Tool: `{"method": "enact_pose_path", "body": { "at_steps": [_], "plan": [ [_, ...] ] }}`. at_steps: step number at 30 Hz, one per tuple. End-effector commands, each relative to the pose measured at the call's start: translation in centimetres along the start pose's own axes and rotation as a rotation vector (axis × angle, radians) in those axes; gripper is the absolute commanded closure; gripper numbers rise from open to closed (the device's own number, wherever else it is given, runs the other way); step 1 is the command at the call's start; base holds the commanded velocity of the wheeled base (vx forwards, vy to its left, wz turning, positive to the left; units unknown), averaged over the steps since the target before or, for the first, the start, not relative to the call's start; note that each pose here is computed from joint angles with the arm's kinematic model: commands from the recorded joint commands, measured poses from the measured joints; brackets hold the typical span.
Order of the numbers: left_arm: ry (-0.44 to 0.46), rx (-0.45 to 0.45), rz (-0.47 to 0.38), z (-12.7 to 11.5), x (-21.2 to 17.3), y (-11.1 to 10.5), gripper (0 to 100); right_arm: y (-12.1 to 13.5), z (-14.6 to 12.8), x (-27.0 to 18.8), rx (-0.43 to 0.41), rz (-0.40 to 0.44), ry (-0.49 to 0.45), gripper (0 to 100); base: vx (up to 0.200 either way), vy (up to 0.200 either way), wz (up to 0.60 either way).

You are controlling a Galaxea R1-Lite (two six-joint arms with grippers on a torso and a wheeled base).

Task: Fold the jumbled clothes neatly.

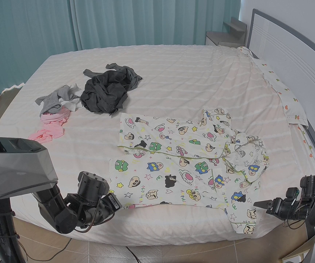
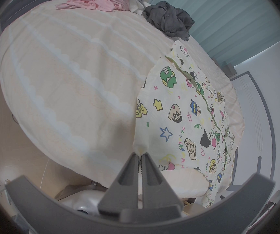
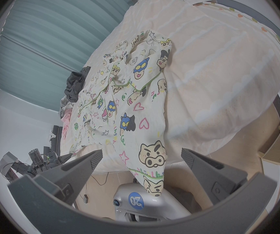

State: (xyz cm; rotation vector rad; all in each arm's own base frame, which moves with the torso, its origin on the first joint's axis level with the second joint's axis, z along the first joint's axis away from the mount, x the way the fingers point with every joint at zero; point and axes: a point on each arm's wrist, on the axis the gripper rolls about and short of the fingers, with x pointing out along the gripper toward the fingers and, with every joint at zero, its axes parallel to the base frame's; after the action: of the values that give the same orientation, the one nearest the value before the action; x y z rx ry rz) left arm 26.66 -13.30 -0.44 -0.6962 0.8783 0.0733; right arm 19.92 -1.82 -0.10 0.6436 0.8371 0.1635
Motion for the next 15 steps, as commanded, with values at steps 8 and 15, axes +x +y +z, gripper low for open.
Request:
{"method": "enact_pose_path", "body": {
  "at_steps": [8, 15],
  "plan": [
    [-0.004, -0.021, 0.037, 0.3, -1.3, 1.5, 100, -0.3, -1.3, 0.8, -0.008, -0.02, 0.08, 0, 0.0, 0.0, 0.0],
    [-0.004, -0.02, 0.032, 0.2, -1.4, 1.5, 100, 0.3, -2.2, 2.7, -0.07, 0.008, 0.119, 0, 0.0, 0.0, 0.0]
  ]
}}
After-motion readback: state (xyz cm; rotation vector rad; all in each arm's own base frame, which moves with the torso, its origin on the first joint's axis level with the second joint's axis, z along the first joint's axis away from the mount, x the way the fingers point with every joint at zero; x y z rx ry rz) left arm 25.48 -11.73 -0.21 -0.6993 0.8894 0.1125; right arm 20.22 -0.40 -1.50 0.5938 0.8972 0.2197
